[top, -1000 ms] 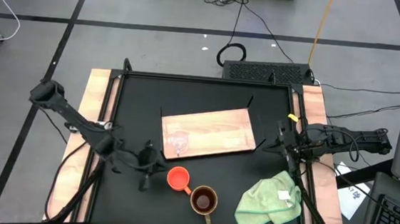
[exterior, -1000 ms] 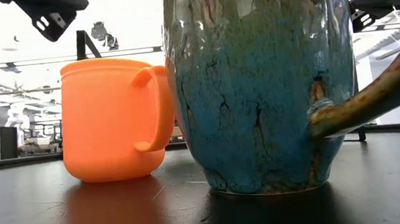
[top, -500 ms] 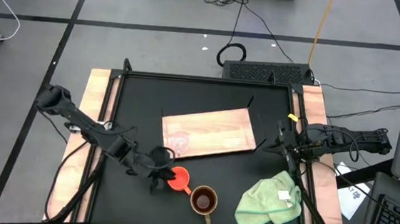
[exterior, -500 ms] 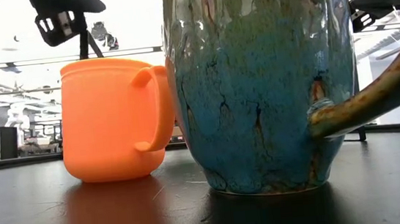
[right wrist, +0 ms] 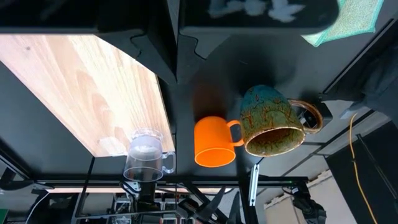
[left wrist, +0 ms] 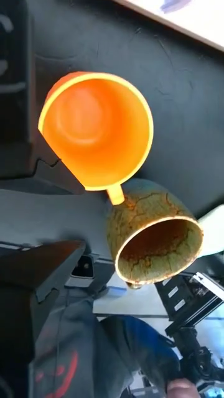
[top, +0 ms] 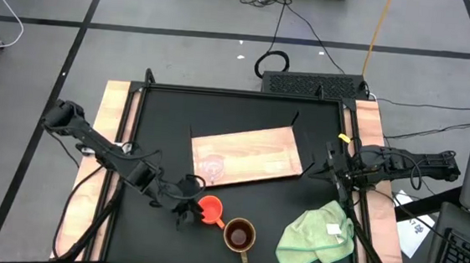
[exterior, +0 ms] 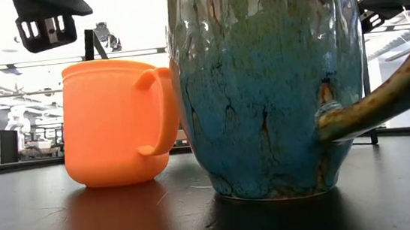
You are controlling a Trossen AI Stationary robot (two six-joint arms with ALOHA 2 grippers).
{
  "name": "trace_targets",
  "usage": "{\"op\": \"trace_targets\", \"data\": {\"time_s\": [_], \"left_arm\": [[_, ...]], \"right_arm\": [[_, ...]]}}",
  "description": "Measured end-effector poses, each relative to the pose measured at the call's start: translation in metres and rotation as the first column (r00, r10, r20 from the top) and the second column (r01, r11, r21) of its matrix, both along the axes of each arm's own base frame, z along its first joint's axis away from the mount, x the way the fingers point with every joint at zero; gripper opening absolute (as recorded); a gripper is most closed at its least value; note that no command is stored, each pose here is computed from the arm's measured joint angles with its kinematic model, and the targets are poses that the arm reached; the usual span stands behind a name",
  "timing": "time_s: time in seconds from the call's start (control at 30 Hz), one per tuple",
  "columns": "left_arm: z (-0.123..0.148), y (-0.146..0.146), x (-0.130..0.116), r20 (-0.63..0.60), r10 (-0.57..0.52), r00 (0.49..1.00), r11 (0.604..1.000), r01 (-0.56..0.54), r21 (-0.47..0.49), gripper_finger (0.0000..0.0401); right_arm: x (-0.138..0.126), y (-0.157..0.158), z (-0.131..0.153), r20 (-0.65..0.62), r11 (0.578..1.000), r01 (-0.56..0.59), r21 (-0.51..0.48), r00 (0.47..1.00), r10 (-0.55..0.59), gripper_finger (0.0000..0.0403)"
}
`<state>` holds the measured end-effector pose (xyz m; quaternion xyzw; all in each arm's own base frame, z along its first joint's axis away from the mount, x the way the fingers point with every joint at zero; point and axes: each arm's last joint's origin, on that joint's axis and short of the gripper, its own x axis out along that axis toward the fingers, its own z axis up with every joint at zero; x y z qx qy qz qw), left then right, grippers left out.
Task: Stack small to large cups/mugs on shelf
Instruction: Put the orange mug on the shelf
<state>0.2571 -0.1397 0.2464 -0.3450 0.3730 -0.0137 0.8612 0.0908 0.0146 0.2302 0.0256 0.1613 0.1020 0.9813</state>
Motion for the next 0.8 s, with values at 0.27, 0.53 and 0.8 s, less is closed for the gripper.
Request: {"op": "trace_targets", "data": {"time_s": [0.27, 0.53, 0.8], "left_arm": [[-0.001, -0.006, -0.004, 0.02, -0.017, 1.0, 0.997, 0.015, 0.073, 0.0131], [-0.009, -0.008, -0.01, -0.087, 0.061, 0.994, 0.998, -0.058, 0.028, 0.0131], [-0.028, -0.008, -0.001, -0.239, 0.131, 0.962, 0.989, -0.144, -0.038, 0.0131]], "right_arm": [[0.0, 0.0, 0.0, 0.0, 1.0, 0.0, 0.0, 1.0, 0.0, 0.0], [0.0, 0.0, 0.0, 0.0, 1.0, 0.001, 0.003, 1.0, -0.001, 0.0], [0.0, 0.0, 0.0, 0.001, 1.0, 0.0, 0.0, 1.0, 0.0, 0.0]]}}
